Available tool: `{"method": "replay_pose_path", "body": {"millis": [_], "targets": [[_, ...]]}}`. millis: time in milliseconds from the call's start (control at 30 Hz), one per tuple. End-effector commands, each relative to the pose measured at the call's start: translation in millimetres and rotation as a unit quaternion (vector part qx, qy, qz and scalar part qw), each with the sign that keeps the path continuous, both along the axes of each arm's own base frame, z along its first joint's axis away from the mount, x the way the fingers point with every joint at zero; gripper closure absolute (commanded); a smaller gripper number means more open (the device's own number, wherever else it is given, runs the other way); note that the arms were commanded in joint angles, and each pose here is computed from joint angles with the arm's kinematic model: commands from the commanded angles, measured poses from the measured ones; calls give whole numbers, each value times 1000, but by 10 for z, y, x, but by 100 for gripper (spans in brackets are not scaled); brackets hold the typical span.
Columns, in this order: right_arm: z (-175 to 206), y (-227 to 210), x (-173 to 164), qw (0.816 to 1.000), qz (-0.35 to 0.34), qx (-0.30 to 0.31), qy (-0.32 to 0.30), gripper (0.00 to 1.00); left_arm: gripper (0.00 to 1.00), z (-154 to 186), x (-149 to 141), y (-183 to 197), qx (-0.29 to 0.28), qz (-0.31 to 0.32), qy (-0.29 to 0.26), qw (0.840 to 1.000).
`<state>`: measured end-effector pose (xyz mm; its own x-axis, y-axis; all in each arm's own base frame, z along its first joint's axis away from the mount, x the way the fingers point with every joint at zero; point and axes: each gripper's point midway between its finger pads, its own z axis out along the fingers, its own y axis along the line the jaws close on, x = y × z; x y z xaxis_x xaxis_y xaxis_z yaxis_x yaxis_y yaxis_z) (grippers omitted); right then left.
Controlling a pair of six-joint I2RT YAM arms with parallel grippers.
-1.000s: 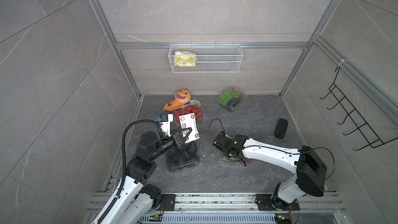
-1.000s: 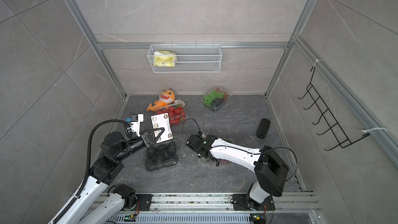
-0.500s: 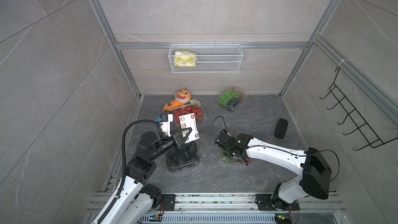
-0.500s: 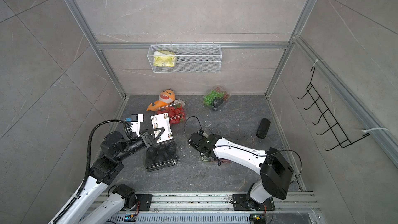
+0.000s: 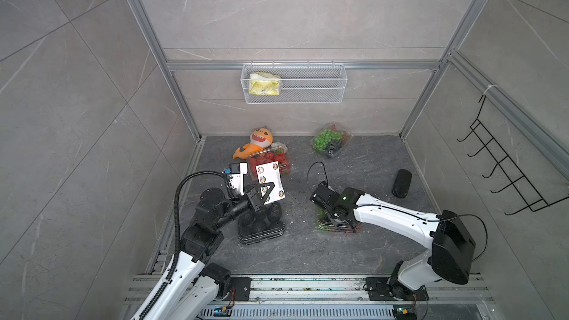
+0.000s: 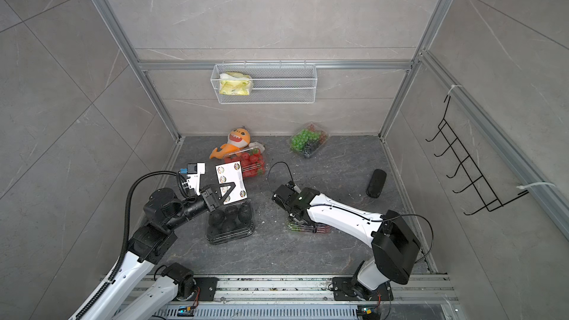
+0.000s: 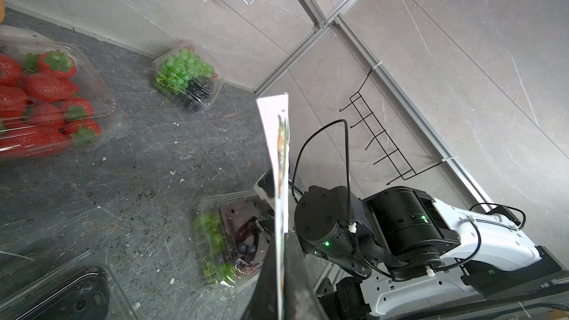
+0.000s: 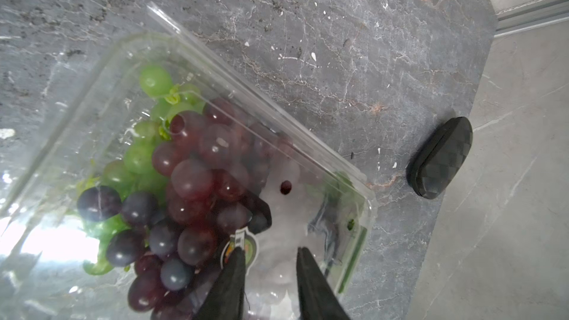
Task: Label fruit boxes
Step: Stick the label on the fruit box.
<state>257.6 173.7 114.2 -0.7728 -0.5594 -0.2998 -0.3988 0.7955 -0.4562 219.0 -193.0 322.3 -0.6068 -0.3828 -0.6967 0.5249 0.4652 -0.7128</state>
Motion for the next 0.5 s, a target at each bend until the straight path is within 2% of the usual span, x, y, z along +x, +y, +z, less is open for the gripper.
{"method": "replay_pose_path", "body": {"millis": [0,467], "targets": [[-102,-7,-2,1000,0,-9,12,68,100,77,-21,1,3,-4,-26,1000],[-144,13,-146,999,-2,14,44,70,100,75,-25,7,5,-3,-27,1000]]}}
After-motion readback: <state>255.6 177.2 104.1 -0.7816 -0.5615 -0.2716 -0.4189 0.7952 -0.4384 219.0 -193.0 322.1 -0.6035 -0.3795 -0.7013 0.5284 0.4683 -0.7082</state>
